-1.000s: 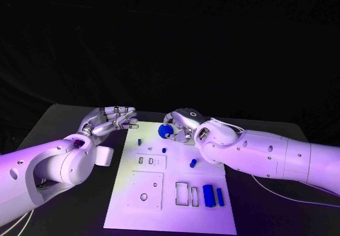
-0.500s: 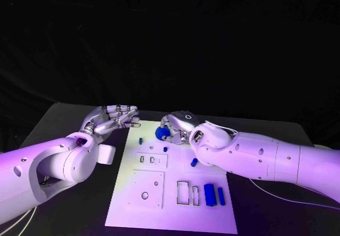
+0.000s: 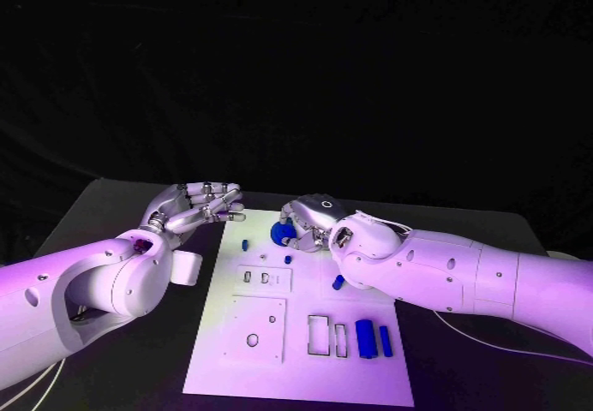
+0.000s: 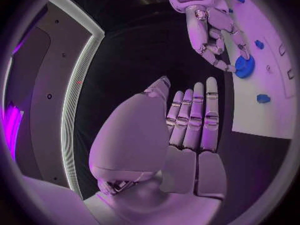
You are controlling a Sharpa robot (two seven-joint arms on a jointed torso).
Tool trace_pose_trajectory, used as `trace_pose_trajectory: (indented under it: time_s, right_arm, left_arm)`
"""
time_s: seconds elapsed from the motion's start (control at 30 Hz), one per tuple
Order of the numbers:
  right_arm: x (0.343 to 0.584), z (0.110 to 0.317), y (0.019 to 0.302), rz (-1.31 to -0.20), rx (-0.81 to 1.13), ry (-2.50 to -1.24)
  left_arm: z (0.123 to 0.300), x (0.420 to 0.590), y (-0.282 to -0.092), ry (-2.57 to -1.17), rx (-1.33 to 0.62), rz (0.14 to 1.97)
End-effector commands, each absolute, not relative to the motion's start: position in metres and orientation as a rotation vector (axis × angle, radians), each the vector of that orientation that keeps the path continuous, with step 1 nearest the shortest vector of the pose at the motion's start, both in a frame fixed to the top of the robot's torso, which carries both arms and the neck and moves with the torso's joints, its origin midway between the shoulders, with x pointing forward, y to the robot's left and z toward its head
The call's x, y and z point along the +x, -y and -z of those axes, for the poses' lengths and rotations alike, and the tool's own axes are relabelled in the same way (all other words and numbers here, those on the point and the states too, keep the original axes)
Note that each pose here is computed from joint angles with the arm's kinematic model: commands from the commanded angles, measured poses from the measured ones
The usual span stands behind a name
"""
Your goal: Assemble the parts on the task board
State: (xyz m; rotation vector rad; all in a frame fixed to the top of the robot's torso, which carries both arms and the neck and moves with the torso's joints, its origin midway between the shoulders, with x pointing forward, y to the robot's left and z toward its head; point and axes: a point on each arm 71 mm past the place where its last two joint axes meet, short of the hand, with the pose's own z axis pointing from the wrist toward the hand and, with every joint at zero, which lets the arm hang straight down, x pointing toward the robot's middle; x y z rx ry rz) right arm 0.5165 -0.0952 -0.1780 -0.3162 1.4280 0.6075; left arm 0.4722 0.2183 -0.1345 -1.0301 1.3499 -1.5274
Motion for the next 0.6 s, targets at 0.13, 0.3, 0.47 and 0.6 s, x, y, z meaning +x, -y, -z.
trace_pose_trajectory:
  time_s: [0.13, 0.3, 0.47, 0.6]
  right_arm:
    - [0.5189, 0.1817, 0.0957, -0.578, -0.32, -1.452]
    - [0.519, 0.1834, 0.0944, -0.578, -0.327, -1.477]
    - [0.5191, 0.186, 0.0947, -0.571, -0.335, -1.512]
    - [0.5195, 0.1874, 0.0961, -0.567, -0.336, -1.532]
  left_arm:
    - [0.1327, 0.4721, -0.2164, -1.348, -1.021, 1.549]
    - [0.1329, 0.4723, -0.2166, -1.35, -1.023, 1.548]
    - [0.1332, 0.4726, -0.2168, -1.352, -1.025, 1.548]
    - [0.1334, 0.4728, -0.2173, -1.354, -1.028, 1.547]
